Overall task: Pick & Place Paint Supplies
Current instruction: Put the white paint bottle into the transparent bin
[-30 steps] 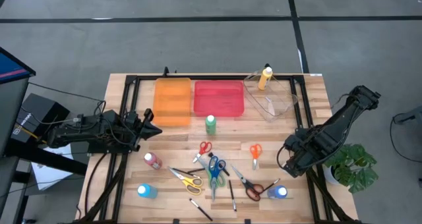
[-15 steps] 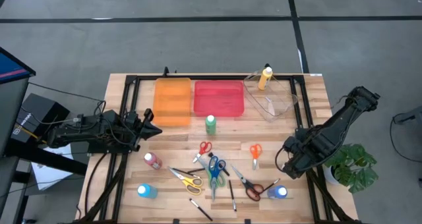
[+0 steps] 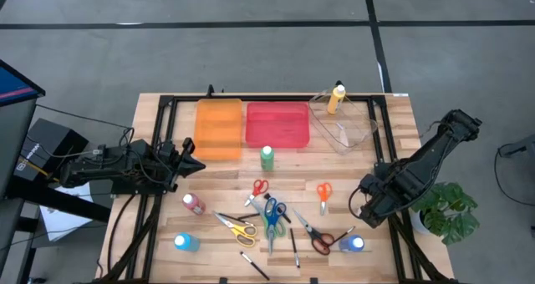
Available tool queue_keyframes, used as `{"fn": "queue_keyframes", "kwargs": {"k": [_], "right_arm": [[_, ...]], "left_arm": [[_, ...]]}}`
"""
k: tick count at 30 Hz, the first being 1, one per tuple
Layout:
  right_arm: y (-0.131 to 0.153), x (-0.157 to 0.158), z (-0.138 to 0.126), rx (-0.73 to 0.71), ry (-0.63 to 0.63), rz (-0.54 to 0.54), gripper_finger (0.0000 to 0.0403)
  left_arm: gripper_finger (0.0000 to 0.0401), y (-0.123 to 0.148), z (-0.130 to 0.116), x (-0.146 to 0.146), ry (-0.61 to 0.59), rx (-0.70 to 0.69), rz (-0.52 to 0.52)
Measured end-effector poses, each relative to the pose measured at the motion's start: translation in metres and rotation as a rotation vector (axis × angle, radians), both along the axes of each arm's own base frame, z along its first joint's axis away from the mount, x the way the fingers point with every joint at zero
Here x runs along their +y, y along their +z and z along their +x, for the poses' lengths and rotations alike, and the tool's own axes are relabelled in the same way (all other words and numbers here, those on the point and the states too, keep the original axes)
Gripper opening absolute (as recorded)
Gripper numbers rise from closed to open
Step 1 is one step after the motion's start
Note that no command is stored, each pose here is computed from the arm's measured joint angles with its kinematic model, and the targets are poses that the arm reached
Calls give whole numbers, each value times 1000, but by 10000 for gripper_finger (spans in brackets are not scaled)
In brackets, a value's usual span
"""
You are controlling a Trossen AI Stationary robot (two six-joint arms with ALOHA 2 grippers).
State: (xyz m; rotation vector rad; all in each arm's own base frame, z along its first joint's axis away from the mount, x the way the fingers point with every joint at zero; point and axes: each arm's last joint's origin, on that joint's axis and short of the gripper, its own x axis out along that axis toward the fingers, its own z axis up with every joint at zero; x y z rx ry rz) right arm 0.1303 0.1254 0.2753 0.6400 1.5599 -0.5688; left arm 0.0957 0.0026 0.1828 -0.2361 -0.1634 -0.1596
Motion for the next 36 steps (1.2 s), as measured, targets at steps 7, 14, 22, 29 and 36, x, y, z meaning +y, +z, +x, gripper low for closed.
{"fn": "queue_keyframes", "kwargs": {"k": [7, 14, 22, 29, 36], "right_arm": [[0, 0, 0, -2, 28, -1, 118], [6, -8, 5, -14, 55, 7, 114], [31, -25, 14, -35, 76, 2, 114], [58, -52, 27, -110, 97, 8, 114], [78, -86, 40, -204, 119, 3, 114]], "left_arm": [[1, 0, 0, 0, 0, 0, 0], [1, 0, 0, 0, 0, 0, 0], [1, 0, 0, 0, 0, 1, 0], [1, 0, 0, 0, 0, 1, 0], [1, 0, 0, 0, 0, 0, 0]]}}
